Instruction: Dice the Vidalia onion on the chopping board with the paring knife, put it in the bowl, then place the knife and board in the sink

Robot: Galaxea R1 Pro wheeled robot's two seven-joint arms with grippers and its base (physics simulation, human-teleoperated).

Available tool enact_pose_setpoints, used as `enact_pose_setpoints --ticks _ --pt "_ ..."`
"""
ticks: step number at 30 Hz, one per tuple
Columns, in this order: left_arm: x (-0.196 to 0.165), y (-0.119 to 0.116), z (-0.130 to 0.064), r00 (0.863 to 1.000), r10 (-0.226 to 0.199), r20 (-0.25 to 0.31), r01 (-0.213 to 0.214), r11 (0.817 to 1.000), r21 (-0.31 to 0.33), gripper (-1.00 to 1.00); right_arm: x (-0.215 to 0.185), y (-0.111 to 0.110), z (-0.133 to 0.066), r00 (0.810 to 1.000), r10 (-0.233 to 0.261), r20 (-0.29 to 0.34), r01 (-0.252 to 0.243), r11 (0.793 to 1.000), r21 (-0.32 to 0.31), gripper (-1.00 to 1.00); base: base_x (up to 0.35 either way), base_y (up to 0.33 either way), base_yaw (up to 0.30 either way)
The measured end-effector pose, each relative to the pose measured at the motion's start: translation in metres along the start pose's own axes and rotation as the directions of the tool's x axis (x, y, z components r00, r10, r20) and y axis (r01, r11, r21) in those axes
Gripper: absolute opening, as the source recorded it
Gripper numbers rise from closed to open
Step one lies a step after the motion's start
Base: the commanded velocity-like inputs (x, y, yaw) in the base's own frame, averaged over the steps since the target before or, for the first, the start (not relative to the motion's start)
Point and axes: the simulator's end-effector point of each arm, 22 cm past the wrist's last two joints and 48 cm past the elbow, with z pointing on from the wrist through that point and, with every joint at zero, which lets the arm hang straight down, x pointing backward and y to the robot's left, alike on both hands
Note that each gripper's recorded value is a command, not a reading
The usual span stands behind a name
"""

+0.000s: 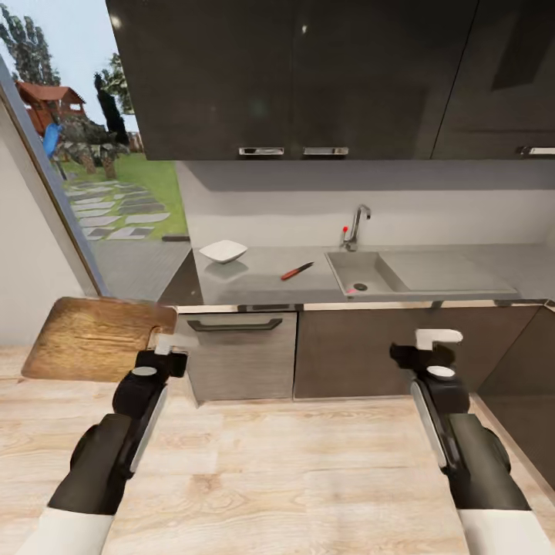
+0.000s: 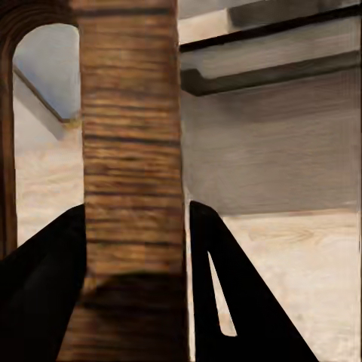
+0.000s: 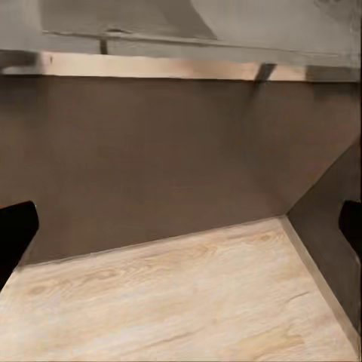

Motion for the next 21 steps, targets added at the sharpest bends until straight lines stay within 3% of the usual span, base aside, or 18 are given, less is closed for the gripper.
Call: enact_pose_setpoints --ticks 1,2,3,4,5,6,7,8,9,10,11,16,17,18,19,20,21 --pt "0.015 -0.008 0.002 0.998 -0.006 -0.067 0.008 1.000 0.027 -1.00 -0.033 -0.006 0.003 1.000 0.007 0.010 -0.007 1.000 0.025 1.00 0.000 0.000 0.000" --pt "0.004 -0.015 0.000 0.997 -0.021 -0.077 0.025 0.998 0.050 -1.00 -0.076 -0.014 0.004 1.000 0.017 0.023 -0.018 0.999 0.051 1.00 0.000 0.000 0.000" --pt "-0.019 -0.021 0.004 0.997 -0.022 -0.077 0.026 0.998 0.050 -1.00 -0.139 -0.015 0.006 0.998 0.033 0.046 -0.035 0.998 0.054 1.00 0.000 0.000 0.000" --pt "-0.053 -0.036 0.024 0.994 -0.006 -0.106 0.012 0.998 0.060 -1.00 -0.184 -0.009 0.028 1.000 0.019 0.000 -0.019 0.998 0.052 1.00 0.000 0.000 0.000" --pt "-0.063 -0.055 0.029 0.992 -0.030 -0.119 0.044 0.992 0.116 -1.00 -0.184 -0.005 0.036 1.000 0.010 -0.029 -0.009 0.999 0.049 1.00 0.000 0.000 0.000" --pt "-0.063 -0.058 0.028 0.993 -0.027 -0.118 0.042 0.992 0.122 -1.00 -0.184 -0.004 0.038 0.999 0.008 -0.034 -0.006 0.999 0.046 1.00 0.000 0.000 0.000" --pt "-0.077 -0.060 0.023 0.997 0.035 -0.075 -0.026 0.992 0.120 -1.00 -0.184 -0.002 0.038 0.999 0.006 -0.036 -0.004 0.999 0.042 1.00 0.000 0.000 0.000" --pt "-0.111 -0.067 0.002 0.994 0.106 0.040 -0.111 0.983 0.145 -1.00 -0.184 -0.001 0.039 0.999 0.005 -0.037 -0.004 0.999 0.038 1.00 0.000 0.000 0.000" --pt "-0.138 -0.080 -0.025 0.960 0.229 0.161 -0.249 0.961 0.118 -1.00 -0.185 -0.002 0.037 0.999 0.005 -0.035 -0.004 0.999 0.040 1.00 0.000 0.000 0.000" --pt "-0.146 -0.092 -0.038 0.951 0.235 0.203 -0.268 0.951 0.152 -1.00 -0.185 -0.002 0.037 0.999 0.005 -0.035 -0.004 0.999 0.040 1.00 0.007 0.000 0.000" --pt "-0.130 -0.091 -0.026 0.946 0.277 0.166 -0.301 0.943 0.144 -1.00 -0.185 -0.003 0.037 0.999 0.005 -0.035 -0.003 0.999 0.042 1.00 0.067 0.005 0.000" --pt "-0.125 -0.081 -0.021 0.944 0.292 0.155 -0.312 0.942 0.126 -1.00 -0.184 -0.003 0.038 0.999 0.005 -0.036 -0.003 0.999 0.042 1.00 0.232 0.137 0.000" --pt "-0.125 -0.078 -0.019 0.951 0.273 0.147 -0.292 0.947 0.132 -1.00 -0.184 -0.002 0.038 0.999 0.005 -0.037 -0.004 0.999 0.040 1.00 0.275 0.172 0.000" --pt "-0.127 -0.062 -0.015 0.970 0.204 0.128 -0.222 0.965 0.140 -1.00 -0.184 -0.001 0.037 0.999 0.005 -0.037 -0.004 0.999 0.038 1.00 0.281 0.184 0.000" --pt "-0.129 -0.029 -0.006 0.982 0.156 0.105 -0.165 0.983 0.084 -1.00 -0.184 0.000 0.038 0.999 0.005 -0.038 -0.004 0.999 0.036 1.00 0.283 0.187 0.000" --pt "-0.133 -0.013 -0.007 0.978 0.179 0.110 -0.182 0.983 0.023 -1.00 -0.184 0.000 0.037 0.999 0.006 -0.037 -0.004 0.999 0.036 1.00 0.284 0.188 0.000" --pt "-0.131 -0.019 -0.006 0.983 0.154 0.105 -0.160 0.985 0.059 -1.00 -0.184 0.000 0.037 0.999 0.005 -0.037 -0.004 0.999 0.036 1.00 0.285 0.189 0.000"
